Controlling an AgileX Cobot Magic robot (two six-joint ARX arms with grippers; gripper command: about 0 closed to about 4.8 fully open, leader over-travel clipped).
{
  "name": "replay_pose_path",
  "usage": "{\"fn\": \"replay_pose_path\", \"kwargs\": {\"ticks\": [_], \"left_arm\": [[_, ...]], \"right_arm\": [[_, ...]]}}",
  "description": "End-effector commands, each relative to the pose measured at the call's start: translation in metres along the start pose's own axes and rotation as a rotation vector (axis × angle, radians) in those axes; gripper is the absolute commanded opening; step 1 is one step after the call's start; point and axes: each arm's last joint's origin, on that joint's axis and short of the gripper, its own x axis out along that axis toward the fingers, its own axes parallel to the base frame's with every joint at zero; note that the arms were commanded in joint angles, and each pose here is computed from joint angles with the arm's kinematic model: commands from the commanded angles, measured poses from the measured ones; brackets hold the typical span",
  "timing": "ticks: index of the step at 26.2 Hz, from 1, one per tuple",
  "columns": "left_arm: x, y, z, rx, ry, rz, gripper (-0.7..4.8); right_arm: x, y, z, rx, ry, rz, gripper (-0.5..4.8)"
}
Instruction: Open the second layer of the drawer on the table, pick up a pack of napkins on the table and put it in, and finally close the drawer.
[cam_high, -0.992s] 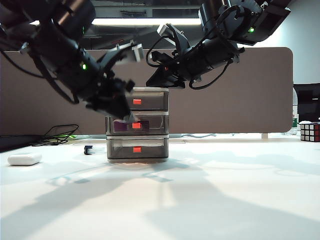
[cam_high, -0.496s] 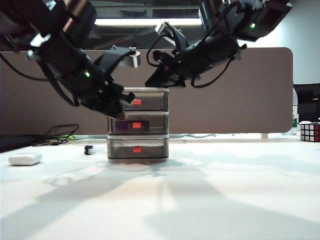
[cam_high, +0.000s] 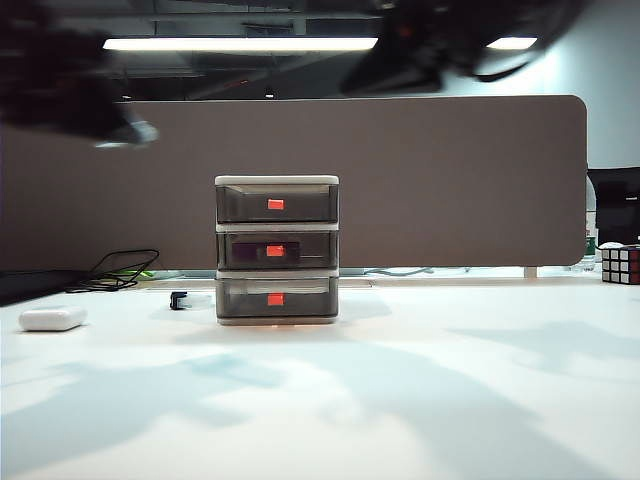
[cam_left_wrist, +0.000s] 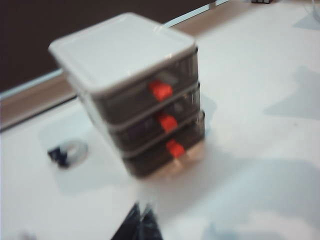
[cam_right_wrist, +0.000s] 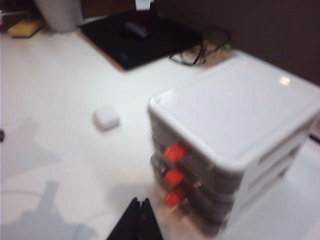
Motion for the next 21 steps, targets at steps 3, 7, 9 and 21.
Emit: {"fn": "replay_pose_path", "kwargs": {"ticks": [3, 7, 9, 21], "left_arm": [[-0.044, -0.007, -0.037, -0.162, -0.139, 0.032, -0.06], [-0.057, -0.010, -0.055, -0.200, -0.191, 0.045, -0.06], [-0.061, -0.011, -0.060, -0.204, -0.208, 0.047, -0.06], [-0.067, -0.015, -0.082, -0.229, -0.240, 0.045, -0.06]], "right_arm": [[-0.062, 0.034, -0.035, 0.018, -0.063, -0.126, -0.05], [-0.084, 0.047, -0.063, 0.081, -0.073, -0.186, -0.05], [-0.089, 0.052, -0.078, 0.111, -0.058, -0.192, -0.05], [-0.107, 0.069, -0.150, 0.162, -0.099, -0.254, -0.05]]}}
